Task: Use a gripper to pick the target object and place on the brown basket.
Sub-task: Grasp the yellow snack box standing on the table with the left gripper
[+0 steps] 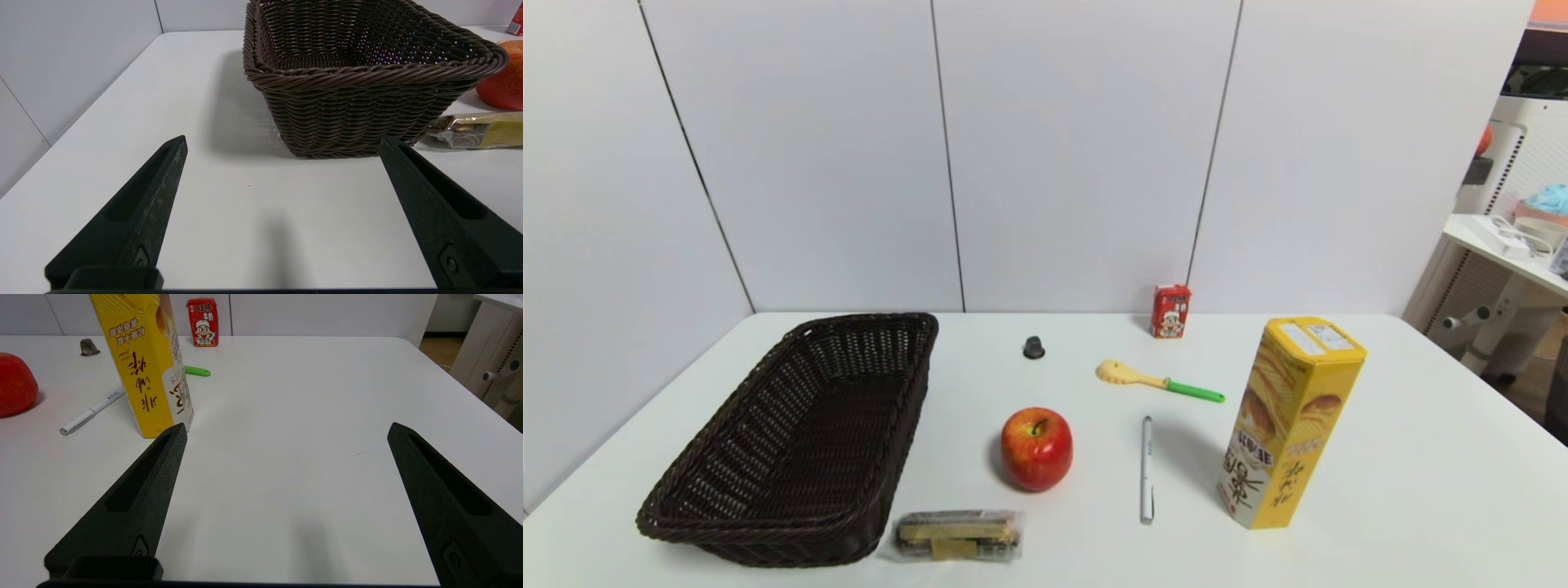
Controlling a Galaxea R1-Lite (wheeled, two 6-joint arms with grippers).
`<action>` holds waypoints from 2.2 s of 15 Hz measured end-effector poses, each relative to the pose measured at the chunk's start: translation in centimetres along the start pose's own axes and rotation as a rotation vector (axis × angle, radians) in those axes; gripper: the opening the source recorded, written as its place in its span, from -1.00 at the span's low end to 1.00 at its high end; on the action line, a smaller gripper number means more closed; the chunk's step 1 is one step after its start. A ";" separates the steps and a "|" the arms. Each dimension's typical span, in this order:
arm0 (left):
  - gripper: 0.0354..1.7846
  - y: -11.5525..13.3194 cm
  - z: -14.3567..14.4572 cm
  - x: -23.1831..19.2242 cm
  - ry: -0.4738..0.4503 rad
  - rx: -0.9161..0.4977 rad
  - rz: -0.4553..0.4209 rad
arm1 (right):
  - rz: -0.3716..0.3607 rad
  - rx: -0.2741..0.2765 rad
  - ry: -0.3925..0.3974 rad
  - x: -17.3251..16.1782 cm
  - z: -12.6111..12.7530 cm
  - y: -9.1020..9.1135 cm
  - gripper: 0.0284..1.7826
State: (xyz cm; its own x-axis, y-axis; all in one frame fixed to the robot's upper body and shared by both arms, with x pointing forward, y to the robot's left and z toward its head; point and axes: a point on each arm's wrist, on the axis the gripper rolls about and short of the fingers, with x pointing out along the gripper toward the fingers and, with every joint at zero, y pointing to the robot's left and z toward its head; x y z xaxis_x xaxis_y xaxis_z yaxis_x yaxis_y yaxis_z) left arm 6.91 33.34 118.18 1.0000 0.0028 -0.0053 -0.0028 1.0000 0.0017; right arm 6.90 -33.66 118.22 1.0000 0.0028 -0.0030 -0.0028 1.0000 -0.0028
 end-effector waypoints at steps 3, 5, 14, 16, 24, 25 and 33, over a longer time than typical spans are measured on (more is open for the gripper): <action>0.89 0.0 0.0 0.0 0.000 0.000 0.000 | 0.000 0.000 0.000 0.0 0.0 0.0 0.90; 0.89 0.0 0.0 0.0 0.000 0.000 0.000 | 0.000 0.000 0.000 0.0 0.0 0.0 0.90; 0.89 0.0 0.0 0.0 0.000 0.000 0.000 | 0.000 0.000 0.001 0.0 0.0 0.0 0.90; 0.89 0.0 0.0 0.0 0.000 0.000 0.000 | 0.000 0.000 0.001 0.0 0.0 0.0 0.90; 0.89 0.0 8.5 0.4 -0.050 0.061 -0.018 | 0.000 0.000 0.001 0.0 0.0 0.0 0.90; 0.89 0.0 10.6 0.8 -0.055 0.074 -0.029 | 0.000 0.000 0.001 0.0 0.0 0.0 0.90; 0.89 -3.2 25.3 10.7 -0.079 0.156 -0.369 | 0.000 0.000 0.002 0.0 0.0 0.0 0.90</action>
State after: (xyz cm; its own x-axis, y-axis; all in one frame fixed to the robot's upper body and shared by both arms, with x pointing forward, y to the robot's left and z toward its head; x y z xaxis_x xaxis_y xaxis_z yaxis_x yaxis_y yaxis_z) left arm 17.78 30.09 143.45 0.9311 -0.3623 0.0430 0.3510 0.9216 0.1655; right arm 6.91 -33.66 118.20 1.0000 0.0023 -0.0047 -0.0024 1.0000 -0.0028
